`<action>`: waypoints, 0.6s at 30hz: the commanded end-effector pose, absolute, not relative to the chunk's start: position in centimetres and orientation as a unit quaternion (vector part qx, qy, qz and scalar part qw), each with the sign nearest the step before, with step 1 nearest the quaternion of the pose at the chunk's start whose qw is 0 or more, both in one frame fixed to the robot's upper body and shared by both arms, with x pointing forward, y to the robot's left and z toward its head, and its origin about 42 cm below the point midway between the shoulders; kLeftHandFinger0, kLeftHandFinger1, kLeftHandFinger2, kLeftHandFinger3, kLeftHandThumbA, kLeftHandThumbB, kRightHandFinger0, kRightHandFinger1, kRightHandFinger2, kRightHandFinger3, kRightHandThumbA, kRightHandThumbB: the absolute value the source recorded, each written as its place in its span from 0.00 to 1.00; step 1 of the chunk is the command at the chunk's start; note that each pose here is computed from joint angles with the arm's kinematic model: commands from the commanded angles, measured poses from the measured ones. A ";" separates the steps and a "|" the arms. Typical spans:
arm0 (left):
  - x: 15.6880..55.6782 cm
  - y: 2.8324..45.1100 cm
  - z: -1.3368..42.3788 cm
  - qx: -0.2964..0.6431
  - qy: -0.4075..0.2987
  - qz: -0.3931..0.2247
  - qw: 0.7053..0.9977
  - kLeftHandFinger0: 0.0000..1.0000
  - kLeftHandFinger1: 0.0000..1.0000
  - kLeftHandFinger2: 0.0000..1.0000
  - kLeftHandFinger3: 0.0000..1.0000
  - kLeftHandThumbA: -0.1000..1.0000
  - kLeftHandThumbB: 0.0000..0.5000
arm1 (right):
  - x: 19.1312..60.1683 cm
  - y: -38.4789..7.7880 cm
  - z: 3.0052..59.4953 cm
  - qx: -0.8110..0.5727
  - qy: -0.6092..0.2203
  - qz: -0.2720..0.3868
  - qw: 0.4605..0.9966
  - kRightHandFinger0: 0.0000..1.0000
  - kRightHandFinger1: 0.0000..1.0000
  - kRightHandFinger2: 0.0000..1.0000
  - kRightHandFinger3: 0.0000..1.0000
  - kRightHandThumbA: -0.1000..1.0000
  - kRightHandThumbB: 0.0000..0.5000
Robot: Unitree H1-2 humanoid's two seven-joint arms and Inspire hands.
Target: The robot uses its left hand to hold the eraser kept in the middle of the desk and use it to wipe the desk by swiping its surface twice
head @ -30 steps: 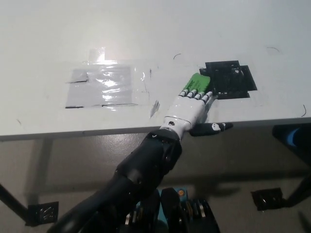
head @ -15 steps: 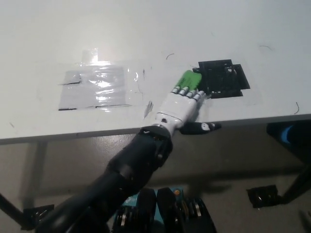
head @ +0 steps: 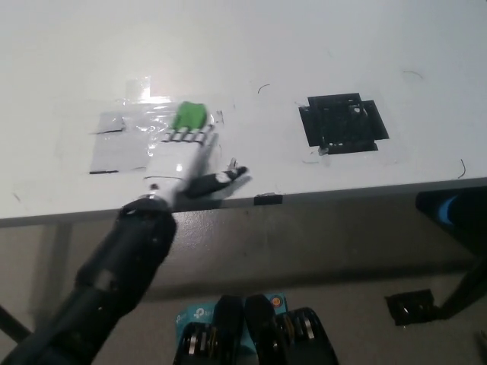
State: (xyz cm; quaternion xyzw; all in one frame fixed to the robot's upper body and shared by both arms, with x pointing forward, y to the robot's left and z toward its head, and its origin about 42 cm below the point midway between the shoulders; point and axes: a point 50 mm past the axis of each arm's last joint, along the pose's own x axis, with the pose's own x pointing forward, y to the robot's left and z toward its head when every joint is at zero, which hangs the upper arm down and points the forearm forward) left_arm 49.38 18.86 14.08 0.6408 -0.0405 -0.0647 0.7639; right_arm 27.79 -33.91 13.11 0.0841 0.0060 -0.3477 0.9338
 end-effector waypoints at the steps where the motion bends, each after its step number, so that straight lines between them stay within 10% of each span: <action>1: 43.5 26.4 4.9 0.610 0.188 -0.080 0.766 1.00 1.00 1.00 1.00 1.00 0.85 | 27.4 -34.5 14.1 0.090 -0.035 -0.365 0.926 1.00 1.00 1.00 1.00 1.00 0.00; 18: 38.3 31.2 1.4 0.535 0.255 -0.007 0.806 1.00 1.00 1.00 1.00 1.00 0.95 | 26.3 -35.3 13.3 0.092 -0.038 -0.375 0.922 1.00 1.00 1.00 1.00 1.00 0.00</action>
